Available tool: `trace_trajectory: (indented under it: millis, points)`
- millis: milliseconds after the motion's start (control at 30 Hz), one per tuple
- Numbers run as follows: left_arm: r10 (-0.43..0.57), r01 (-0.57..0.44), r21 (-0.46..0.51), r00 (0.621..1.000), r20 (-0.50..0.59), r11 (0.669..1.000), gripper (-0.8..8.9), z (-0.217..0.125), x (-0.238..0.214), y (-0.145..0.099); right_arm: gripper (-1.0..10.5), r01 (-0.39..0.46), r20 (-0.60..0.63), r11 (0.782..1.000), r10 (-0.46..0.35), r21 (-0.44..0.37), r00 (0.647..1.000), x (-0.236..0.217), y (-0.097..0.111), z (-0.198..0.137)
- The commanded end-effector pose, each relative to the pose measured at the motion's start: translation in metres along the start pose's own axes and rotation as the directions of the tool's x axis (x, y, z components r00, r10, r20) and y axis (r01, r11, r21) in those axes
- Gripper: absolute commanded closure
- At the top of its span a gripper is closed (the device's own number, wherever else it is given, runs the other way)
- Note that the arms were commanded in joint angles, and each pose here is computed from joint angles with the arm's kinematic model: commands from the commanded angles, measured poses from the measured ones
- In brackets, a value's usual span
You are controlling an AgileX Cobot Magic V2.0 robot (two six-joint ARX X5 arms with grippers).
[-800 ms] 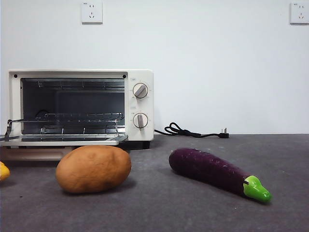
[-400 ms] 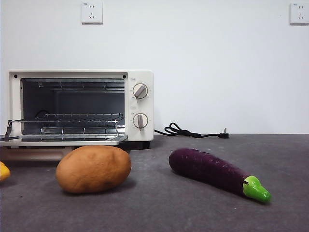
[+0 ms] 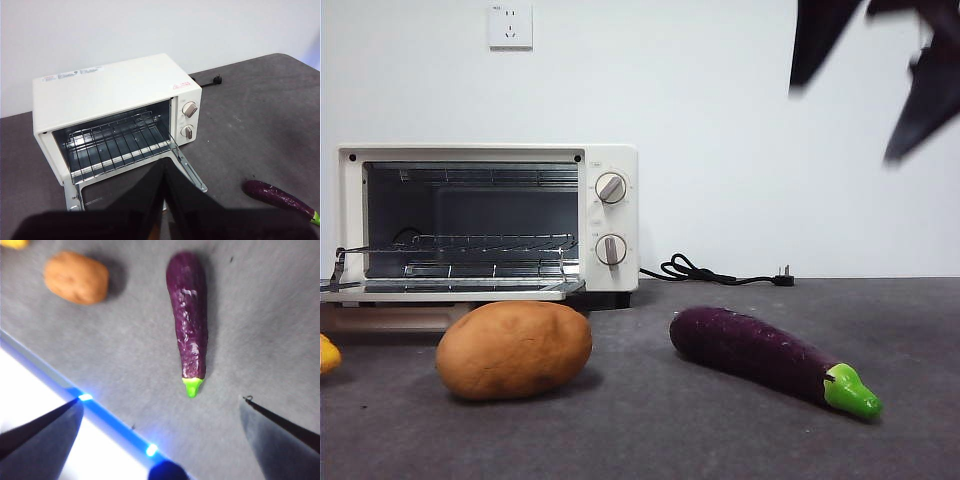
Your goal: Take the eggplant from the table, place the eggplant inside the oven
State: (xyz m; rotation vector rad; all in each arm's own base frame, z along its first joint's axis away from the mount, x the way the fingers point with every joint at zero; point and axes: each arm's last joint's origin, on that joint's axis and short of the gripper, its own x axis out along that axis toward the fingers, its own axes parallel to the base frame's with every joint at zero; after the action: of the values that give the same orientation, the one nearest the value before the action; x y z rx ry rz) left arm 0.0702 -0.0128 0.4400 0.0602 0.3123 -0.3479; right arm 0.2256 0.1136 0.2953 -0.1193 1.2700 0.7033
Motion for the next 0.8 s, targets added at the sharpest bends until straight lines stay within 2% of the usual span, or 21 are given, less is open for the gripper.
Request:
trace_trajectory:
  millis: [33, 367, 533, 667, 800]
  points:
    - [-0.001, 0.001, 0.001, 1.000, 0.002, 1.000, 8.19, -0.001, -0.002, -0.001, 4.2, -0.004, -0.039, 1.000, 0.004, 0.006, 0.999, 0.031, -0.006, -0.002]
    - [-0.009, 0.009, -0.001, 1.000, -0.007, 1.000, 8.19, -0.002, -0.001, -0.001, 4.2, 0.021, -0.147, 1.000, -0.019, 0.012, 0.989, 0.106, -0.014, -0.004]
    - [-0.009, 0.009, -0.002, 1.000, -0.010, 1.000, 8.19, -0.002, -0.001, -0.001, 4.2, 0.052, -0.176, 0.999, -0.049, 0.010, 0.983, 0.129, -0.012, -0.001]
    - [-0.010, 0.010, -0.003, 1.000, -0.015, 1.000, 8.19, -0.003, -0.001, -0.001, 4.3, 0.113, -0.189, 0.994, -0.110, 0.007, 0.976, 0.138, -0.011, 0.000]
    - [-0.009, 0.009, 0.001, 1.000, -0.015, 1.000, 8.19, -0.003, -0.001, -0.001, 6.5, 0.142, -0.195, 0.990, -0.135, 0.023, 0.971, 0.141, -0.012, -0.001]
